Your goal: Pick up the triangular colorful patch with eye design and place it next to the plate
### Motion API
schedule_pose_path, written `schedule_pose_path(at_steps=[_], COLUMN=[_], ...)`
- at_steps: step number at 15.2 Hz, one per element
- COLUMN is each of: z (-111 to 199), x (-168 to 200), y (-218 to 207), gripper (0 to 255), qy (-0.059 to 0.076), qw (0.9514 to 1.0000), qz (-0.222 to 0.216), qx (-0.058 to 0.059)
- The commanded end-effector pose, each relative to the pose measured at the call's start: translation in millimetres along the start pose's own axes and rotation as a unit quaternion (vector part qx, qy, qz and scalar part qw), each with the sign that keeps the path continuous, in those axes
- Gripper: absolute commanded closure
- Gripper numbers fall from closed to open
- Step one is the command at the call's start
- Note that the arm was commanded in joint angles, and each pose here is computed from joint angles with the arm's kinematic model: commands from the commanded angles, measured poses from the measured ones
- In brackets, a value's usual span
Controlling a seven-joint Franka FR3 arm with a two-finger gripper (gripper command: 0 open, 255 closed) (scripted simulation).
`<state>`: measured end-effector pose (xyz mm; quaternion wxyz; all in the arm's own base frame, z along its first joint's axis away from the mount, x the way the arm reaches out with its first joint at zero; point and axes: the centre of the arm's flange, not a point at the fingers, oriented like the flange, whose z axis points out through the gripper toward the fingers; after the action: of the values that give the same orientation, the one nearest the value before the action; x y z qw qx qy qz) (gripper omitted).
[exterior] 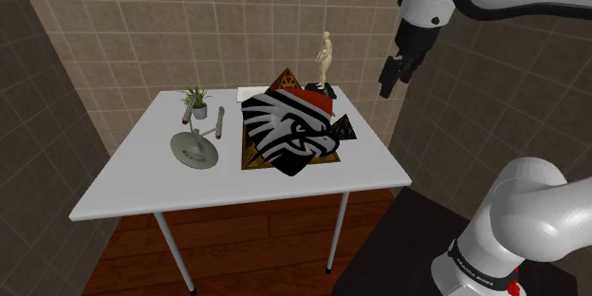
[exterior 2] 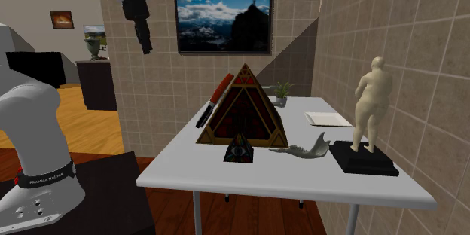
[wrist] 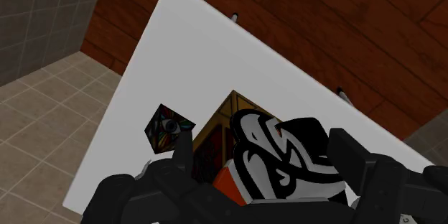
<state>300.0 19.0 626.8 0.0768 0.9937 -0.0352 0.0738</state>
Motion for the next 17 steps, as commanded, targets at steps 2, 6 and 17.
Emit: schedule_pose_path(at_steps=[2,6,17], z=[12,58,181], x=[3,16,59], y=[3,16,59], gripper=[0,0,0], qy=[0.007,0.035,0.111], qw=[0.9999,0.998,0.9794], qz=[0.011,0.053,0.168], qx=[0.0,-0.001,-0.003])
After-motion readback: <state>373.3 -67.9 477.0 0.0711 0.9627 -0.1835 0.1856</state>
